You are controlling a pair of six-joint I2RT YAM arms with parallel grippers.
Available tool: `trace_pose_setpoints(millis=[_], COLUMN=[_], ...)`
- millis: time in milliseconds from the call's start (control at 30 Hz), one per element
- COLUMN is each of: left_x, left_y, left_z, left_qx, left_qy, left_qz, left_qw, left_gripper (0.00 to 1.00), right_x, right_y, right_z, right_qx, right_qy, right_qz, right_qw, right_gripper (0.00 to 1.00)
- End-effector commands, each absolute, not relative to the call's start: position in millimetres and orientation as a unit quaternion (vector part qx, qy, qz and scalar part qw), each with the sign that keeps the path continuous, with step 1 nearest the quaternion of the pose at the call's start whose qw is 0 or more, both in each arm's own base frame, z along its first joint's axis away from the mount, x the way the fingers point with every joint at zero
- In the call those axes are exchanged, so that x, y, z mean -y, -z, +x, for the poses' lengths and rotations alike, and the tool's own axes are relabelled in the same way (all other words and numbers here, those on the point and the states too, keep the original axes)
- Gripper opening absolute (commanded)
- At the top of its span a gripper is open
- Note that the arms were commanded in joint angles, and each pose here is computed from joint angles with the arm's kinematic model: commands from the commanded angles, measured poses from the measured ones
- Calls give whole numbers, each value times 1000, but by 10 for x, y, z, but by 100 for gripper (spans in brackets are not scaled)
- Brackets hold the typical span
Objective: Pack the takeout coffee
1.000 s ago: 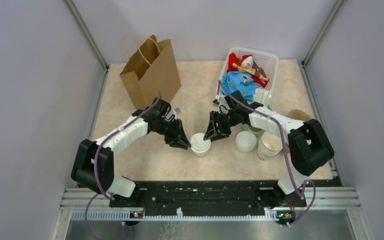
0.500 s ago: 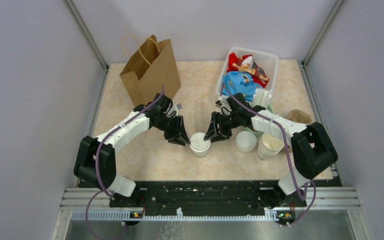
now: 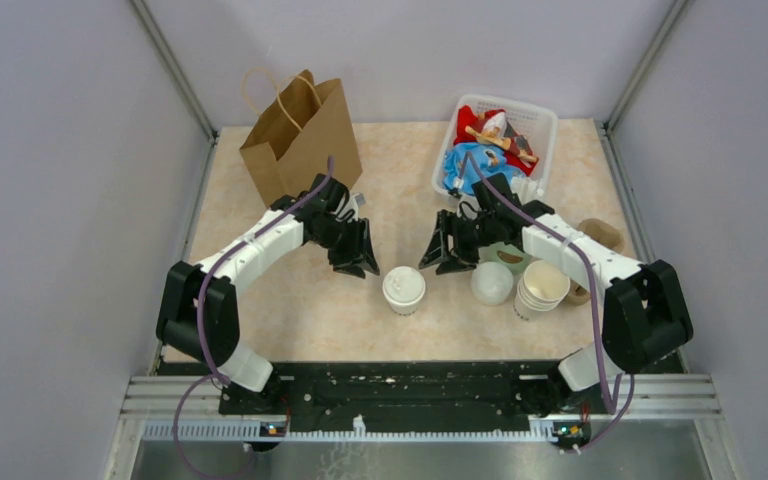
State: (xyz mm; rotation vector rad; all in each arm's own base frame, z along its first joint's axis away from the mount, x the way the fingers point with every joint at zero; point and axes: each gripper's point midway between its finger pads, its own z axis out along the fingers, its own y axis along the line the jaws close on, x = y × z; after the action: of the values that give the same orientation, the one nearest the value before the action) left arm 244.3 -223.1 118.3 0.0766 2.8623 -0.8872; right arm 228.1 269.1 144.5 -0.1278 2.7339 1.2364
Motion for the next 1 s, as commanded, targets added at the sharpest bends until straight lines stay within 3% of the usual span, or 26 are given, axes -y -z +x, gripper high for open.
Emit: trace_pose_setpoints(millis=[0,167,267,967], left_x=[2257,2297,2322,2336], left_y=[-1267,-1295,-1278,-1299], left_z=[2390,2315,2255,2166], left_qx=[-945,-940,-937,-936], left_qy=[315,333,344,347], left_qz=[33,28,24,16], left_qw=[79,67,56,54], left_gripper=[48,49,49,53], right_x=[-2641,-2595,-2621,-2725], right_y=[-1491,-1455,-1396,-1223], right_z=[2366,2434,2366,2223], right_qx=[-912,-921,-921,-921], right_qy=[-397,-374,-376,-377], right_qz=[-60,-61,-67,-78], right_qw=[83,90,72,54], right_gripper=[51,37,33,31])
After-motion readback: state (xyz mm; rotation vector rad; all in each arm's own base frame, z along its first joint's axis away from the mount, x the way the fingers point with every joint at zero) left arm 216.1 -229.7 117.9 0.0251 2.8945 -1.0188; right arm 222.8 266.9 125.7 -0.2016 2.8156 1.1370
